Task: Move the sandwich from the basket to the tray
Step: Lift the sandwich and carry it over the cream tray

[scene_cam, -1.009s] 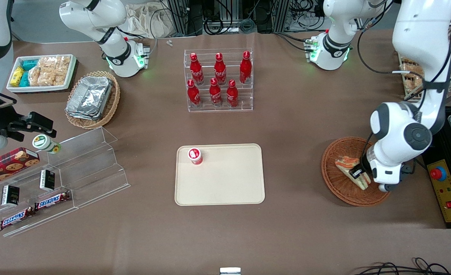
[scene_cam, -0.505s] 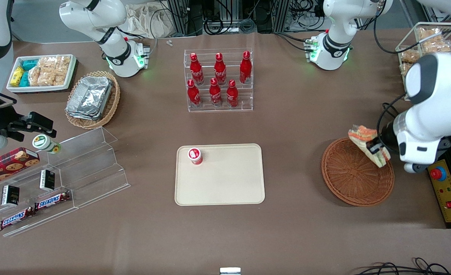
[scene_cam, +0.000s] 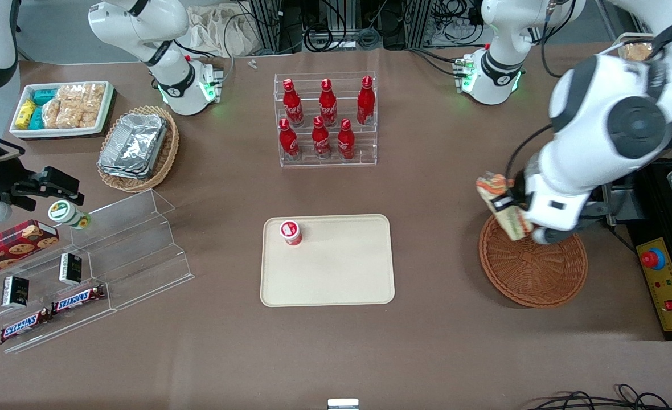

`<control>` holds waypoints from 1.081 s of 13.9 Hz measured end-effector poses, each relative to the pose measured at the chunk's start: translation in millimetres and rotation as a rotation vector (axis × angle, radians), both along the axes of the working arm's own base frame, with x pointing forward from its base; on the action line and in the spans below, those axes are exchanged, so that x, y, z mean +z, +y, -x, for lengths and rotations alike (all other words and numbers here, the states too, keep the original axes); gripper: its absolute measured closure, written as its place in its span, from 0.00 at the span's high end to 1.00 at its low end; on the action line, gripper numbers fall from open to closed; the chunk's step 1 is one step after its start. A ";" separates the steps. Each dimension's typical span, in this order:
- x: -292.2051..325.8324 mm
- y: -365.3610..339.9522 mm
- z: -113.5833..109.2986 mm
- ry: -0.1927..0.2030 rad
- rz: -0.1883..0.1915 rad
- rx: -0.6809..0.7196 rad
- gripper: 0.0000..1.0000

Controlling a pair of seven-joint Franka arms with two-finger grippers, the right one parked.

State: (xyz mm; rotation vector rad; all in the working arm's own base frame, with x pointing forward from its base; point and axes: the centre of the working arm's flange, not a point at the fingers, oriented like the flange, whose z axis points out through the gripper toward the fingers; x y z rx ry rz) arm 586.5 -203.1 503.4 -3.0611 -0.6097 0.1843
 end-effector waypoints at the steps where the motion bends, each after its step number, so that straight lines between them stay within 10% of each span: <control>1: -7.0 -18.2 3.7 0.006 0.000 -0.033 0.17; 7: -73.9 -140.2 29.9 0.027 -0.009 -0.245 0.17; 15: -184.0 -221.3 17.6 -0.143 0.114 -0.354 0.17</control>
